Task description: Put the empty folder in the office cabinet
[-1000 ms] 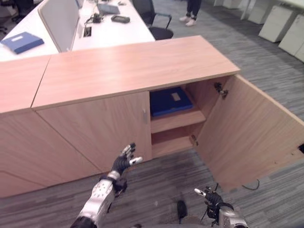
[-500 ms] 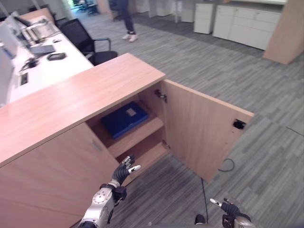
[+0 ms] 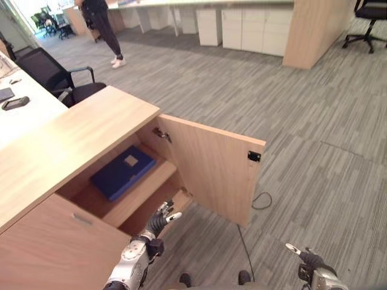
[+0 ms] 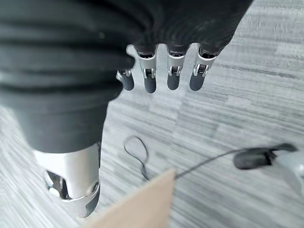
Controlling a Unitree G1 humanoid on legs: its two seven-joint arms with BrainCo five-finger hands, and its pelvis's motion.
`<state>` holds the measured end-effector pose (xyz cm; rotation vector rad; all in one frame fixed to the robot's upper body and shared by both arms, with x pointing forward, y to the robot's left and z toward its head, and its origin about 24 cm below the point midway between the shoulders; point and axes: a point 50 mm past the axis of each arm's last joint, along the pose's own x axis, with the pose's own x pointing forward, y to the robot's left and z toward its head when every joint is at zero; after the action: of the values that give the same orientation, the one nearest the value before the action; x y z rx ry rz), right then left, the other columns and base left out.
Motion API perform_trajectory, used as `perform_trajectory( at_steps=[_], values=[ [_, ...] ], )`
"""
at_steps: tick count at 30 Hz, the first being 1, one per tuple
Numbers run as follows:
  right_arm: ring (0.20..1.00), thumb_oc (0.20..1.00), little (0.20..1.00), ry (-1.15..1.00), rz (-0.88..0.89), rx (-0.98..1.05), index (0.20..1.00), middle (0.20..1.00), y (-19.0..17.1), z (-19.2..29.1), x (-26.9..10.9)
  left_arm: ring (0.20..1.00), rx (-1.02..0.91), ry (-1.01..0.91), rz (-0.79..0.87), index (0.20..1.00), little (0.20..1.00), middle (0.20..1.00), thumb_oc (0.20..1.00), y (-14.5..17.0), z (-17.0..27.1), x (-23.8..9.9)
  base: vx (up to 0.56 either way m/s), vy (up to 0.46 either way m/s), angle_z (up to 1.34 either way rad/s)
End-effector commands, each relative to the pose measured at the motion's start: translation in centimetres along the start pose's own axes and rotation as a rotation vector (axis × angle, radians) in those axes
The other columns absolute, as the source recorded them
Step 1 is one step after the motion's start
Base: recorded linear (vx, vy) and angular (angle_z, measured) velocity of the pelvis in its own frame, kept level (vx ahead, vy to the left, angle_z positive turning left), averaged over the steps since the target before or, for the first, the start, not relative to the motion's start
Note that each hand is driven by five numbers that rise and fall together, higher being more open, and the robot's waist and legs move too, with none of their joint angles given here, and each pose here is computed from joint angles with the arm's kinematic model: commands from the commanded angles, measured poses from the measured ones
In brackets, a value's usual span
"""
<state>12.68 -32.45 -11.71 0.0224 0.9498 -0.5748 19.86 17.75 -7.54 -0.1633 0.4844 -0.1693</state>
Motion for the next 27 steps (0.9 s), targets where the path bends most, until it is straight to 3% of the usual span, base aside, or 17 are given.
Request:
perform_trajectory(
  at_steps=[1, 8, 15, 20, 27],
  values=[
    [1.0, 1.0, 1.0, -0.09, 0.0, 0.082, 1.0, 1.0, 0.9, 3.0, 0.5, 1.0, 0.06, -0.099, -0.004, 1.0, 1.0, 1.0, 1.0, 1.1, 2.3, -0.2, 0.02, 0.012, -0.26],
    [1.0, 1.0, 1.0, -0.269, -0.081, 0.118, 1.0, 1.0, -2.2, 11.2, 0.4, 1.0, 0.109, -0.107, -0.023, 1.0, 1.0, 1.0, 1.0, 1.7, 3.0, -0.4, 0.03, 0.008, 0.12],
    [1.0, 1.0, 1.0, -0.417, -0.082, 0.104, 1.0, 1.0, -2.1, 17.8, -0.7, 1.0, 0.15, -0.087, -0.057, 1.0, 1.0, 1.0, 1.0, 1.5, 3.0, -0.4, 0.02, 0.01, 0.13],
    [1.0, 1.0, 1.0, -0.544, -0.044, 0.125, 1.0, 1.0, -0.6, 23.5, -2.5, 1.0, 0.169, -0.066, -0.101, 1.0, 1.0, 1.0, 1.0, 1.1, 2.8, -0.5, 0.01, 0.008, 0.13],
    [1.0, 1.0, 1.0, -0.605, 0.059, 0.055, 1.0, 1.0, 3.8, 26.6, -3.8, 1.0, 0.163, -0.02, -0.121, 1.0, 1.0, 1.0, 1.0, 0.9, 1.8, -1.0, 0.0, 0.007, 0.1]
  ],
)
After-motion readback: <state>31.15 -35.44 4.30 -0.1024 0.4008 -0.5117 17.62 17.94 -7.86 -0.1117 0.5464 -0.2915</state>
